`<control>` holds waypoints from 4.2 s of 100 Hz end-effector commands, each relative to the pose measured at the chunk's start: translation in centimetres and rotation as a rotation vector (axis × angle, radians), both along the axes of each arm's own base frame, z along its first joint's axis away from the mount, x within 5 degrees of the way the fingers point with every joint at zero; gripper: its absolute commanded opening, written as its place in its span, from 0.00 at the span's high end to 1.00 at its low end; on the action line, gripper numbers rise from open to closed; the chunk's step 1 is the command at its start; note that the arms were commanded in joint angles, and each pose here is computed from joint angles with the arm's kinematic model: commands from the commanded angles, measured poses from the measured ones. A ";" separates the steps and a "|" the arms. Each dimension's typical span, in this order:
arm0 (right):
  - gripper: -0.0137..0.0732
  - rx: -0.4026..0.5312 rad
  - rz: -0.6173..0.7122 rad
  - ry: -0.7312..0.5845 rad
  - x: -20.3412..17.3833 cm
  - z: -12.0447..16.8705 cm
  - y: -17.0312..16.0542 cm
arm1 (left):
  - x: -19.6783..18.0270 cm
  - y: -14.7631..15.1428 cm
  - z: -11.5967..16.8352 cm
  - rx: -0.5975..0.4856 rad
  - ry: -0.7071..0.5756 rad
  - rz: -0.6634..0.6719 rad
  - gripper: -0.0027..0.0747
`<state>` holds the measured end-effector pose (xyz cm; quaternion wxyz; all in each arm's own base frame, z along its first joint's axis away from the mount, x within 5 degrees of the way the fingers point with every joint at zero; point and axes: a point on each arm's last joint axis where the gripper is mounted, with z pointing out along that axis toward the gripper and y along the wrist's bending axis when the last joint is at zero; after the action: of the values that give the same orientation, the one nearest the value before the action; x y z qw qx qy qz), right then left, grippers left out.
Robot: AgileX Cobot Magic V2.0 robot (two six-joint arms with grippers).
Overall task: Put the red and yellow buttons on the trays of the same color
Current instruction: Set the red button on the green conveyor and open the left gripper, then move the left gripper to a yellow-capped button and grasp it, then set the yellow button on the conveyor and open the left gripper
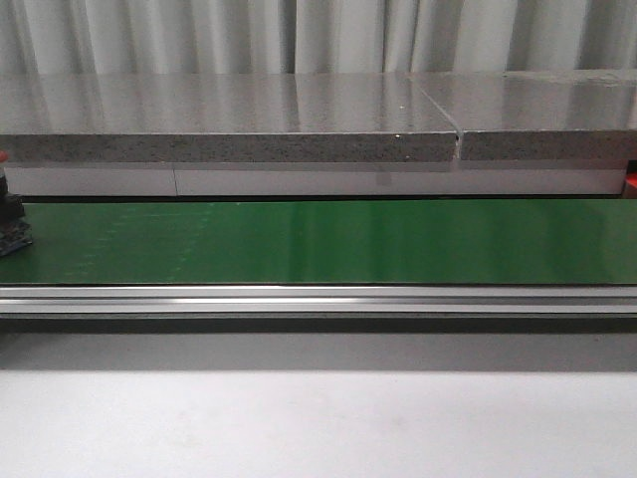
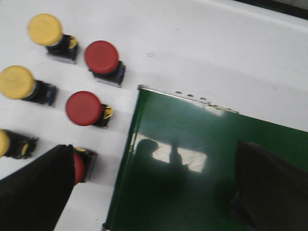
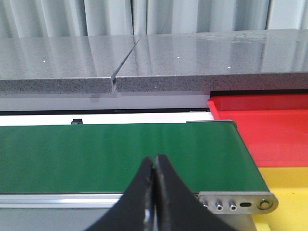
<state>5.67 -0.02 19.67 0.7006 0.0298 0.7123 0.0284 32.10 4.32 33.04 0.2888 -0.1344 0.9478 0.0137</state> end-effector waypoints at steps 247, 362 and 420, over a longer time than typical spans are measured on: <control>0.92 -0.006 0.003 -0.121 -0.3 1.4 0.0 | -7.6 3.9 -1.3 0.015 -0.219 0.195 0.99; 0.92 -0.006 0.003 -0.121 -0.3 1.4 0.0 | 1.0 -4.1 -4.5 -0.014 0.103 -0.162 0.50; 0.92 -0.006 0.003 -0.121 -0.3 1.4 0.0 | 2.3 -4.5 -2.7 0.012 0.057 -0.222 0.31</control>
<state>5.67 -0.02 19.67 0.7006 0.0298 0.7123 0.0284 34.35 0.33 26.81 0.1983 -0.0362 0.9795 -0.0006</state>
